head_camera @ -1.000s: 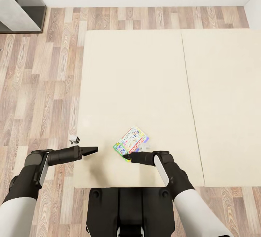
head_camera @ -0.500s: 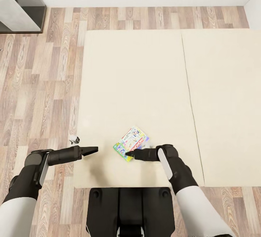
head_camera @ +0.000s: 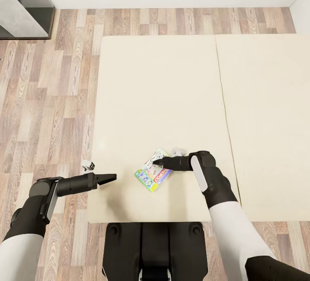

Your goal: Put all the toys in the child's room - the three board games (two on the bed and one on the table), the two jigsaw puzzles on the table, and the tennis ball on the table - inside the toy box on the table in the child's room.

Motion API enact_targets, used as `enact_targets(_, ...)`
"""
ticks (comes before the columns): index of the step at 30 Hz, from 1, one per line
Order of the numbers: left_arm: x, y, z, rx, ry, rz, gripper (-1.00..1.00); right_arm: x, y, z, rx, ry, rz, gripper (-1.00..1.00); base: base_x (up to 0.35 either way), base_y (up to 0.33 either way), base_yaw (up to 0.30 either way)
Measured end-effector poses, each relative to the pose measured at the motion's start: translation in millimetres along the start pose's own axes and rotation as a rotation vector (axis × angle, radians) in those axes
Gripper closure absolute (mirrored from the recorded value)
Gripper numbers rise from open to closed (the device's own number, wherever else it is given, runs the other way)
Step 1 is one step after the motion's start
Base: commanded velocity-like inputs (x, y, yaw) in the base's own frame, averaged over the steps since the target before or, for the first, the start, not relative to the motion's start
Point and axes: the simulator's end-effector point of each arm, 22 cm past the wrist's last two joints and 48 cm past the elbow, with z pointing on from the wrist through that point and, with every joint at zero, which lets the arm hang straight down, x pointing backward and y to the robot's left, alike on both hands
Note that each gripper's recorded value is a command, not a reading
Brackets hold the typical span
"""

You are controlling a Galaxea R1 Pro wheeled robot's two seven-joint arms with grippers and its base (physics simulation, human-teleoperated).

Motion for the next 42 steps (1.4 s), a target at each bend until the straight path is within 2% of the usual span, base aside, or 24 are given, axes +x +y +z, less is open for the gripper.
enact_targets(3, 0, 0, 0.0, 0.0, 0.0, 0.0, -1.0, -19, -5, -1.6, 0.043, -0.009, -0.012, -1.0, 0.0, 0.0, 0.0)
enact_targets(10, 0, 0, 0.0, 0.0, 0.0, 0.0, -1.0, -32, -13, 10.0, 0.072, 0.009, -0.012, -1.0, 0.0, 0.0, 0.0)
enact_targets(14, 0, -1, -0.4, 0.0, -0.001, 0.002, -1.0, -41, -7, 13.1, 0.053, 0.009, 0.0, -1.0, 0.0, 0.0, 0.0)
enact_targets(17, 0, -1, -0.8, 0.0, -0.002, 0.002, -1.0, -42, -8, 12.2, 0.034, 0.015, 0.028, -1.0, 0.0, 0.0, 0.0)
enact_targets(22, 0, -1, -0.8, 0.0, -0.002, 0.002, -1.0, -43, -8, 11.6, 0.017, 0.029, 0.033, -1.0, 0.0, 0.0, 0.0)
enact_targets(28, 0, -1, -0.7, 0.001, -0.002, 0.001, -1.0, -46, -9, 11.4, 0.032, 0.046, 0.034, -1.0, 0.0, 0.0, 0.0)
enact_targets(29, 0, -1, -0.7, 0.001, -0.003, 0.002, -1.0, -50, -11, 10.1, 0.046, 0.037, 0.03, -1.0, 0.0, 0.0, 0.0)
enact_targets(30, 0, -1, -0.7, 0.001, -0.003, 0.001, -1.0, -72, -33, 7.1, 0.149, -0.05, -0.017, -1.0, 0.0, 0.0, 0.0)
enact_targets(31, -1, 0, -0.4, 0.001, -0.002, 0.0, -1.0, -76, -40, 6.1, 0.179, -0.063, -0.034, -1.0, 0.0, 0.0, 0.0)
enact_targets(42, -1, 0, -0.5, 0.001, -0.002, 0.0, -1.0, -98, -30, -1.2, 0.185, -0.092, -0.051, -1.0, 0.0, 0.0, 0.0)
